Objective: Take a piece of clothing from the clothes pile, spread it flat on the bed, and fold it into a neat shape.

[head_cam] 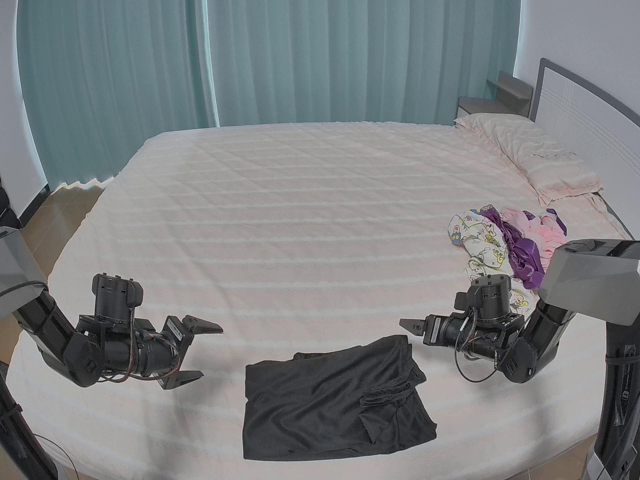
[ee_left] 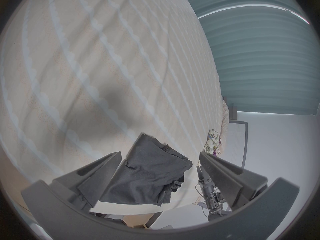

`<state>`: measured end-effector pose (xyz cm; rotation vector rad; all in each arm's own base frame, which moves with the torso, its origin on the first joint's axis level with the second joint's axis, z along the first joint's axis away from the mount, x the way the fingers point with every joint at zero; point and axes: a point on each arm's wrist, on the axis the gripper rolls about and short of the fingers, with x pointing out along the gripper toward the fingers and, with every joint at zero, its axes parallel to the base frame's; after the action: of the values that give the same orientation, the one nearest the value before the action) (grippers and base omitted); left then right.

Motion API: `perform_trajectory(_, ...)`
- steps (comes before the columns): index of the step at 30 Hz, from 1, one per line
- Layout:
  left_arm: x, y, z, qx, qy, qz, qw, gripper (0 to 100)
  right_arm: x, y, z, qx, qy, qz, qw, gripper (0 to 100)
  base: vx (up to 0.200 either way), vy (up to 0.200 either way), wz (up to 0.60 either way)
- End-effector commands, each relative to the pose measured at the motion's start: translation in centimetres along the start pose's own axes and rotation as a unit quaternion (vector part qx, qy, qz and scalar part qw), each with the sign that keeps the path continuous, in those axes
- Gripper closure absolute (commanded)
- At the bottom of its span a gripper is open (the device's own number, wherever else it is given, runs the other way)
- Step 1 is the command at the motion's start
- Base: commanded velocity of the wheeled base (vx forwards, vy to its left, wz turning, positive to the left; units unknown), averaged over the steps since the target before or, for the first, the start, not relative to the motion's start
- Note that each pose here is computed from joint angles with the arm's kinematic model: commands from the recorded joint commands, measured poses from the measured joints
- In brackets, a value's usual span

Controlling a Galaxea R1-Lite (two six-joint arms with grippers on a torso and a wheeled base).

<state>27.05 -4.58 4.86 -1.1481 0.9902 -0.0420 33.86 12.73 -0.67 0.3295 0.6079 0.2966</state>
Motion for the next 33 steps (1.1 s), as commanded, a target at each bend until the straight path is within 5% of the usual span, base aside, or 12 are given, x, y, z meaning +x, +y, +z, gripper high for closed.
perform_trajectory(1, 0.0, 0.0, 0.0, -0.001, 0.000, 0.000, 1.0000, 0, -2.8, 3.1, -0.9, -0.018, 0.015, 0.022, 0.9995, 0, 0.000, 0.000, 0.00)
perform_trajectory(10, 0.1, 0.1, 0.0, -0.001, 0.001, 0.002, 1.0000, 0, -4.2, 8.8, -5.1, -0.078, 0.071, 0.030, 0.9940, 0, 0.000, 0.000, 0.00)
perform_trajectory(15, 0.2, 0.1, 0.0, -0.001, 0.001, 0.003, 1.0000, 0, -4.8, 9.1, -7.1, -0.096, 0.116, 0.021, 0.9884, 0, 0.000, 0.000, 0.00)
perform_trajectory(26, 0.3, 0.2, 0.1, -0.001, 0.001, 0.005, 1.0000, 0, -3.9, 9.4, -8.7, -0.130, 0.135, 0.014, 0.9821, 0, 0.000, 0.000, 0.00)
perform_trajectory(27, 0.3, 0.2, 0.1, -0.001, 0.001, 0.005, 1.0000, 0, -3.8, 9.4, -8.8, -0.132, 0.136, 0.012, 0.9819, 100, 0.000, 0.000, 0.00)
perform_trajectory(33, 0.3, 0.2, 0.1, -0.002, 0.001, 0.005, 1.0000, 0, -4.1, 9.5, -8.6, -0.163, 0.146, -0.006, 0.9757, 100, 0.000, 0.000, 0.00)
